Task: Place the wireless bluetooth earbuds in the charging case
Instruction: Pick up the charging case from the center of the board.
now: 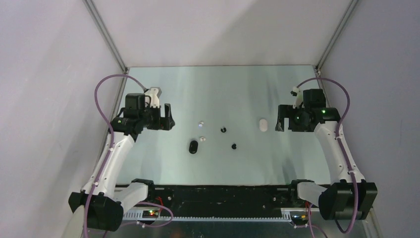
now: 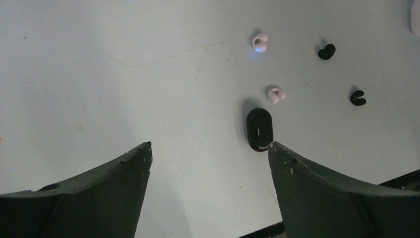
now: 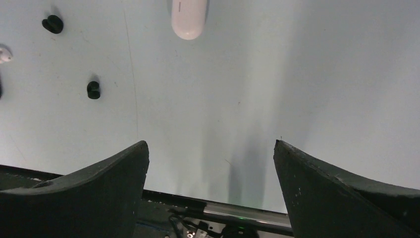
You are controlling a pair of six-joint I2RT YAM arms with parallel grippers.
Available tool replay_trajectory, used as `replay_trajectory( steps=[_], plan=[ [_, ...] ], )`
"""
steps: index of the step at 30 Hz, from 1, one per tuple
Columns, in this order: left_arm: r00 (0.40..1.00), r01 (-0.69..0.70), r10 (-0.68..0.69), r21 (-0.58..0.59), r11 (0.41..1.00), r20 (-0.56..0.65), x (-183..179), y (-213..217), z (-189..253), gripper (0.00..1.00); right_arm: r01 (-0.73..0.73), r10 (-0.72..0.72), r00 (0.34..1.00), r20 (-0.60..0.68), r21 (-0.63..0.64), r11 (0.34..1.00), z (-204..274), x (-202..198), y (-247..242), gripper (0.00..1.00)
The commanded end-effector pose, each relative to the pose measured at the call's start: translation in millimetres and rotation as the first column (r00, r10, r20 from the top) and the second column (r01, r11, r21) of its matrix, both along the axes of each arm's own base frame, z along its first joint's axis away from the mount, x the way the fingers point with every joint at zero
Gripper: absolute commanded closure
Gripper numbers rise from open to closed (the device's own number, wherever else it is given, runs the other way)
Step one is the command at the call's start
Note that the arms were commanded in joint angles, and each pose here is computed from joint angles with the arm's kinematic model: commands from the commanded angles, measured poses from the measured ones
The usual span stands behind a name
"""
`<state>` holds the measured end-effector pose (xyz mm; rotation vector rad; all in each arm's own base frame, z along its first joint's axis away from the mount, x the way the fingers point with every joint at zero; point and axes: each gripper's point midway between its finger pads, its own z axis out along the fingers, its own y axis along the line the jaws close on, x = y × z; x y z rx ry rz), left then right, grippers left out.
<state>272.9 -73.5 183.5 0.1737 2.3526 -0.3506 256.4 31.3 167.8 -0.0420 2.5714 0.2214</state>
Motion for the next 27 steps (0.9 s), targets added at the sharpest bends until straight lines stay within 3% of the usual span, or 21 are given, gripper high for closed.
replay_trajectory(
  steps=[1,5,14,23,27],
  plan=[
    [1.0,0.007,-0.007,-0.017,1.0,0.016,-2,-1,5,0.08,0.012,-0.012,1.0,0.002,0.127,0.992,2,14,13,0.02],
    [1.0,0.0,0.0,0.003,1.0,0.009,-4,5,5,0.07,0.021,-0.001,0.996,-0.088,0.231,0.973,-14,17,25,0.11],
    [1.0,-0.025,0.025,0.065,0.998,0.011,-2,17,15,0.03,0.145,-0.101,0.973,-0.206,0.215,0.966,-61,50,26,0.22],
    [0.999,-0.037,0.038,0.035,0.999,-0.013,-2,16,11,0.03,0.128,-0.105,0.976,-0.189,0.112,0.985,-75,71,59,0.28],
    [0.998,-0.049,0.049,0.024,0.999,-0.024,-3,18,7,0.03,0.179,-0.173,0.969,-0.179,0.02,0.984,-81,81,49,0.32]
  ],
)
